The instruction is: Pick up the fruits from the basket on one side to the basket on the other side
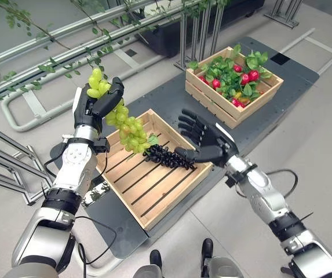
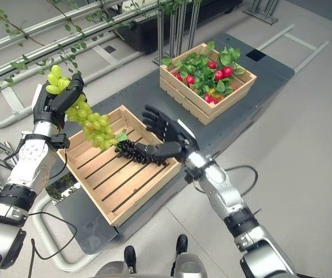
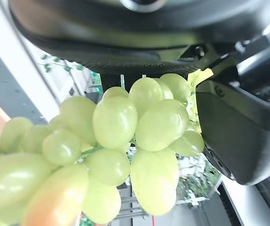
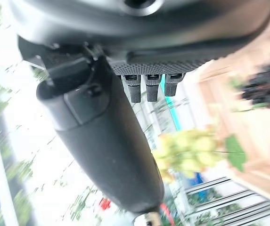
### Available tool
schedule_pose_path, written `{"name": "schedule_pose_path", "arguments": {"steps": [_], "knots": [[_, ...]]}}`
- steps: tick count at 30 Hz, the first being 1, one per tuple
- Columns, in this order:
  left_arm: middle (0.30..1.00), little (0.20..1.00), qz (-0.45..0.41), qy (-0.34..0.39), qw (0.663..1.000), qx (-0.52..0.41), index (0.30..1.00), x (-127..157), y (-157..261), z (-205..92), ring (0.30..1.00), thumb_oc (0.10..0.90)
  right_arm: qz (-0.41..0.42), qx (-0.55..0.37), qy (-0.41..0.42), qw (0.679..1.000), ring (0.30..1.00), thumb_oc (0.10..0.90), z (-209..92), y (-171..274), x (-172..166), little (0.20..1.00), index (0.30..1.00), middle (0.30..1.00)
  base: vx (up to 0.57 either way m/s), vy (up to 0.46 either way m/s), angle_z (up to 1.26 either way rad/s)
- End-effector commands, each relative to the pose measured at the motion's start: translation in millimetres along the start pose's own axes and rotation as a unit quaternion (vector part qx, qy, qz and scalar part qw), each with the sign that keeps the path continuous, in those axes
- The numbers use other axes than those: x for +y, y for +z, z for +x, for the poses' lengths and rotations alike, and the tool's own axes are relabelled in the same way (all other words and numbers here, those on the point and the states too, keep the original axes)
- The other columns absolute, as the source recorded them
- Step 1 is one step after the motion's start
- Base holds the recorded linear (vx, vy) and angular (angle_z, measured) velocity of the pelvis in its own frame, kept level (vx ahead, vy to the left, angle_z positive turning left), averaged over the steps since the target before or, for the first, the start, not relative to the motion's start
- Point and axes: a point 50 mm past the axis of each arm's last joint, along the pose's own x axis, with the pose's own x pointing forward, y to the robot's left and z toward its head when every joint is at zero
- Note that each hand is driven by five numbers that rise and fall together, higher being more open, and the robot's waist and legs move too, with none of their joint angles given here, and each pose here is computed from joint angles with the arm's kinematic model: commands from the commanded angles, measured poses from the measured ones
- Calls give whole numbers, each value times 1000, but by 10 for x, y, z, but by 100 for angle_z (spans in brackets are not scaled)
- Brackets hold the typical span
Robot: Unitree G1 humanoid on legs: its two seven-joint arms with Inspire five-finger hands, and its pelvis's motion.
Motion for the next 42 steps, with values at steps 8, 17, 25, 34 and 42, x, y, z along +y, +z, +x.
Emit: {"name": "schedule_pose_path", "arguments": {"steps": [8,17,25,34,42], "knots": [[300,300,-57,-140,976,-156,300,-615,910,444,300,400,87,-19,55,994,900,800,480,135,382,900,900,900,23,-37,6],[300,300,-117,-209,955,-175,300,-1122,1043,359,300,400,190,15,51,980,900,800,544,-83,506,900,900,900,12,-5,2],[300,300,-142,-272,938,-163,300,-1432,953,178,300,400,219,-1,39,975,900,800,579,-68,583,900,900,900,0,0,0],[300,300,-162,-301,929,-144,300,-1462,803,28,300,400,241,-19,-5,970,900,800,530,-77,490,900,900,900,0,0,0],[300,300,-177,-322,918,-147,300,-1498,795,-75,300,400,246,-11,-26,969,900,800,461,-187,425,900,900,900,0,0,0]]}}
